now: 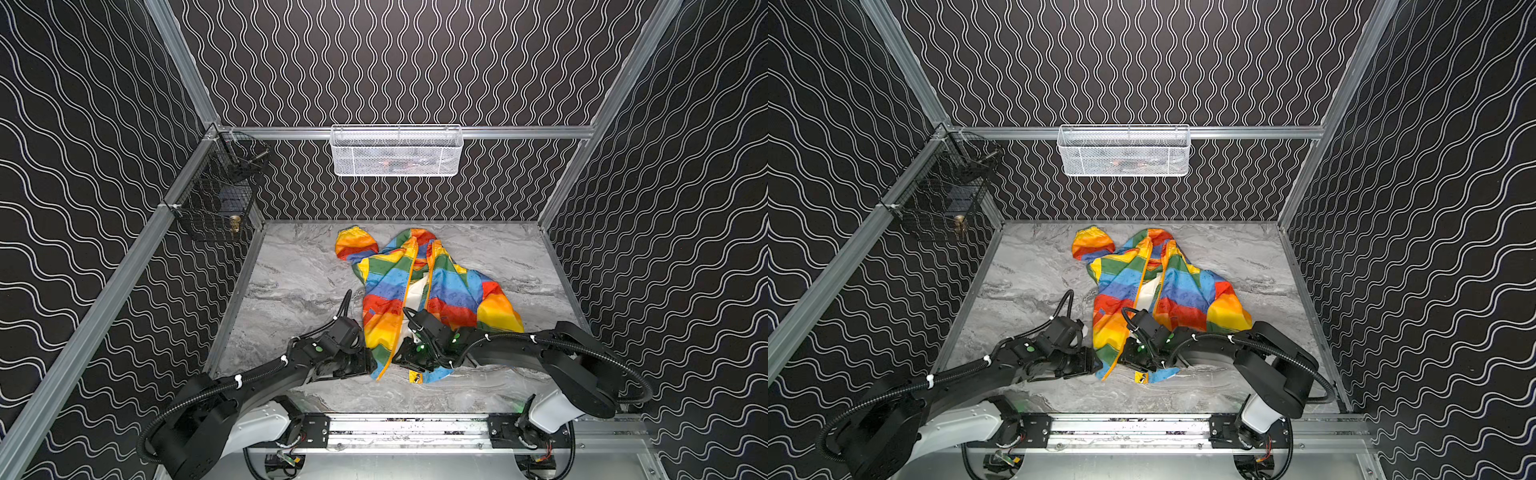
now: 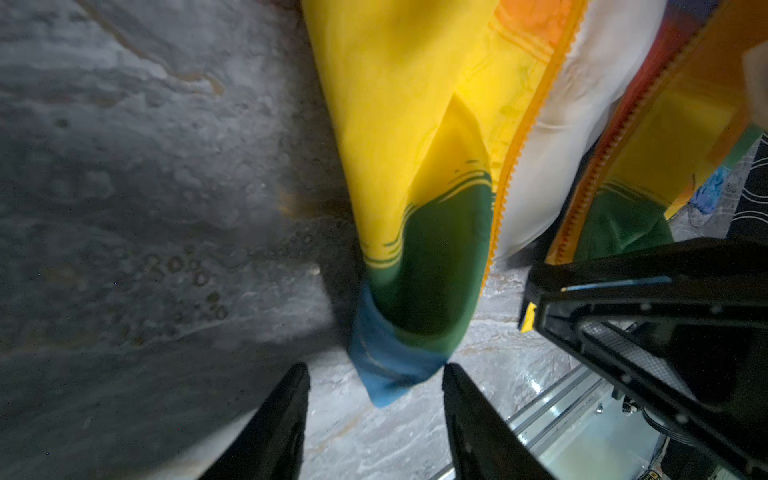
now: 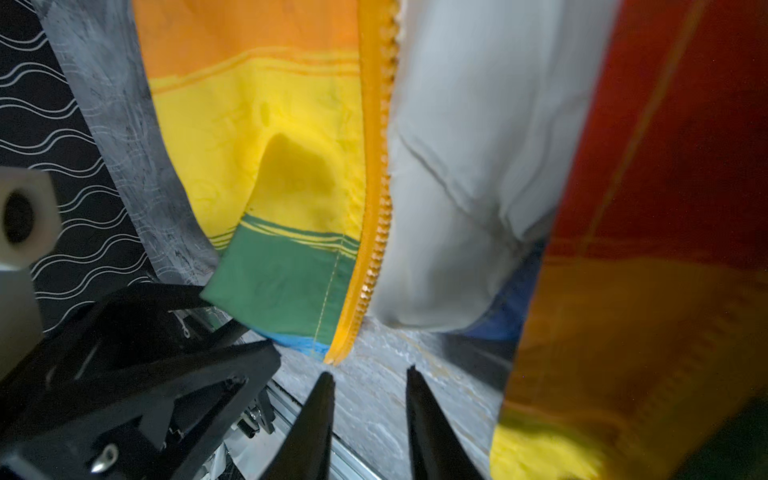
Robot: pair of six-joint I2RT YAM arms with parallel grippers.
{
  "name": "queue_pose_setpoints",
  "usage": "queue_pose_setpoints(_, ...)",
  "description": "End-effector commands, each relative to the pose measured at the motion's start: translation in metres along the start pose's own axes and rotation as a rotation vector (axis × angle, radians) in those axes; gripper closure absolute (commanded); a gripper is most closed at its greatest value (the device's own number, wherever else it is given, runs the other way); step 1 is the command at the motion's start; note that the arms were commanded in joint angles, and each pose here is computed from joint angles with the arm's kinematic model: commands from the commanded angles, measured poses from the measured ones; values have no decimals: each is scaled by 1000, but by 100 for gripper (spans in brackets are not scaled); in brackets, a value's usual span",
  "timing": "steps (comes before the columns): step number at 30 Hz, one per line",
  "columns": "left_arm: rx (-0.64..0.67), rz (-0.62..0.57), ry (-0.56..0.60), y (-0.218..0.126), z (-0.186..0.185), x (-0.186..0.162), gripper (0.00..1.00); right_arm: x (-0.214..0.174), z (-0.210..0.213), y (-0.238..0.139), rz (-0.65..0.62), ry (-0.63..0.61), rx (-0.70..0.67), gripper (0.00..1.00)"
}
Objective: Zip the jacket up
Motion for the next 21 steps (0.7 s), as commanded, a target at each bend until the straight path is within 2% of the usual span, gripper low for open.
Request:
queue_pose_setpoints(1,-44,-17,1,2,-4,4,46,2,6,3,-10,17,46,66)
queue_pose_setpoints(6,-72,-19,0,6,-8,7,53,2,4,5,-9,21,50,65)
queue_pose_setpoints(12,-98,-55,19,-3,-19,15,84,4,9,3,-13,12,61,65)
queue_pose_setpoints(16,-109,-75,35,-18,-29,24,99,4,11,-1,-19,9,70,63)
queue_pose_setpoints(21,-100,-84,58,-42,-38,35,100,7,15,-8,-47,2,88,55)
Point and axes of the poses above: each gripper's point midway between its finger pads, its own y axis out along the fingers, its own z axis along the line the jaws close on, x = y × z, the point moved 9 cm from there along -y, back along the fingers, and after that the axes turned 3 degrees about -y, right-handed, at the moved point
